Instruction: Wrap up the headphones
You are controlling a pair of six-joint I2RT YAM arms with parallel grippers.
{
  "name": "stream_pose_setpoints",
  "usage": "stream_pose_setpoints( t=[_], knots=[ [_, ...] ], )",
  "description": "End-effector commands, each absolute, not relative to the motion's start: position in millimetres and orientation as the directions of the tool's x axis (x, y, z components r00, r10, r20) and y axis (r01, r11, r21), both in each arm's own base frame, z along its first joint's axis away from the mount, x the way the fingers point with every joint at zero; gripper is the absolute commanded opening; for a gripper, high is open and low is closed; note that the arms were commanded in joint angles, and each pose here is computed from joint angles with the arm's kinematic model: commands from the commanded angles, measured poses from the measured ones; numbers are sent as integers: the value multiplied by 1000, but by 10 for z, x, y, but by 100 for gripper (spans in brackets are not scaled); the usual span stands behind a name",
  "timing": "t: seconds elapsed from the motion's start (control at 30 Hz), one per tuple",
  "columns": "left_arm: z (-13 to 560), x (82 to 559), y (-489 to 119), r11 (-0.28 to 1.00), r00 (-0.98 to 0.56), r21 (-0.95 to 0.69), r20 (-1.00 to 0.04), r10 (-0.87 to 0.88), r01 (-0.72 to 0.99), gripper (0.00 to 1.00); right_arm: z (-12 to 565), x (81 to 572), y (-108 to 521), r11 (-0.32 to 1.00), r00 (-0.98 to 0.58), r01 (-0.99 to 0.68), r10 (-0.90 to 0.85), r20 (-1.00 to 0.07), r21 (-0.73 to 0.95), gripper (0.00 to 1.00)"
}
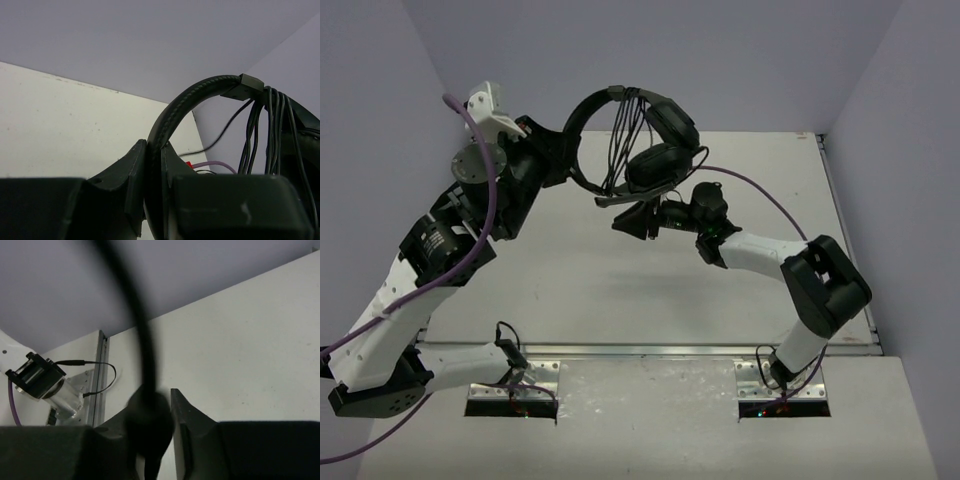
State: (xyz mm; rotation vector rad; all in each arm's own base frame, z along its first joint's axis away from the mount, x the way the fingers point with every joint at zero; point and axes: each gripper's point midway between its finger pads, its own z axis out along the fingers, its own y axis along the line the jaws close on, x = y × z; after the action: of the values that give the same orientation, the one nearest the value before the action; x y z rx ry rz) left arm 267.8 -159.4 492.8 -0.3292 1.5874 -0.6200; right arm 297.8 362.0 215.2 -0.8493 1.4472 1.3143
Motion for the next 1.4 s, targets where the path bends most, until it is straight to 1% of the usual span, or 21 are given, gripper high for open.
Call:
stream_pose_setpoints(
  t=[0.0,0.07,0.2,0.23,0.3,0.37,0.43,0.5,0.57,0.63,0.67,0.73,0.77,0.83,0.87,0.93,1.0,1.13,1.17,1.23,1.37],
  knots=[
    [5495,2555,-1419,704,-8,-682,-719,-695,198,0,2415,3067,3675,174,-222,-952,170,-960,251,22],
    [5524,2554,-1331,701,20,-692,-709,-705,171,0,2346,3038,3665,173,-226,-952,164,-960,254,5],
    [5617,2530,-1198,693,64,-706,-692,-719,147,1,2151,2931,3606,173,-257,-944,146,-955,280,5],
    [5620,2538,-1146,692,83,-710,-688,-721,126,0,2144,2909,3595,170,-254,-945,151,-955,278,9],
    [5634,2552,-1098,693,104,-713,-685,-721,106,0,2059,2815,3571,160,-273,-942,150,-950,296,25],
    [5644,2564,-1088,694,113,-713,-685,-720,99,0,2044,2762,3571,150,-272,-944,156,-950,295,20],
    [5625,2596,-1095,698,118,-711,-688,-716,86,0,2009,2696,3594,131,-282,-944,152,-947,302,1],
    [5608,2623,-1080,702,127,-709,-692,-711,65,0,2007,2662,3613,123,-292,-943,151,-945,310,2],
    [5556,2679,-1033,712,150,-702,-703,-695,11,0,2016,2576,3649,111,-292,-944,152,-944,310,8],
    [5487,2753,-982,719,179,-693,-716,-675,-57,1,2012,2459,3664,123,-288,-944,156,-945,308,7],
    [5469,2781,-963,718,192,-692,-717,-670,-80,0,1985,2420,3668,141,-276,-945,148,-950,296,1],
    [5376,2875,-902,726,231,-666,-744,-627,-173,0,1780,2329,3666,221,-307,-920,108,-946,323,1],
    [5378,2904,-876,721,249,-663,-747,-617,-202,0,1851,2287,3652,241,-265,-928,107,-958,283,1],
    [5276,3027,-871,733,266,-612,-790,-552,-297,0,1631,2161,3646,326,-277,-905,36,-960,274,1],
    [5289,3087,-828,730,281,-602,-798,-534,-323,0,1684,2099,3620,338,-230,-914,23,-973,224,1],
    [5232,3289,-886,738,270,-582,-813,-517,-342,0,1554,1895,3655,341,-229,-920,-63,-971,194,1],
    [5078,3532,-867,735,249,-560,-828,-502,-381,0,1641,1872,3655,375,-166,-920,-99,-981,117,1],
    [4812,3782,-829,722,239,-490,-871,-429,-488,0,1701,1618,3684,348,-75,-937,-252,-965,-18,1],
    [4728,3820,-831,717,236,-475,-879,-415,-509,0,1896,1617,3709,351,-45,-936,-238,-970,-42,1],
    [4469,3902,-805,706,230,-444,-894,-384,-551,0,1918,1541,3675,321,-23,-944,-297,-955,-77,1],
    [3988,3968,-859,700,207,-444,-893,-400,-560,0,2300,1537,3691,273,65,-949,-316,-947,-156,1]
  ],
)
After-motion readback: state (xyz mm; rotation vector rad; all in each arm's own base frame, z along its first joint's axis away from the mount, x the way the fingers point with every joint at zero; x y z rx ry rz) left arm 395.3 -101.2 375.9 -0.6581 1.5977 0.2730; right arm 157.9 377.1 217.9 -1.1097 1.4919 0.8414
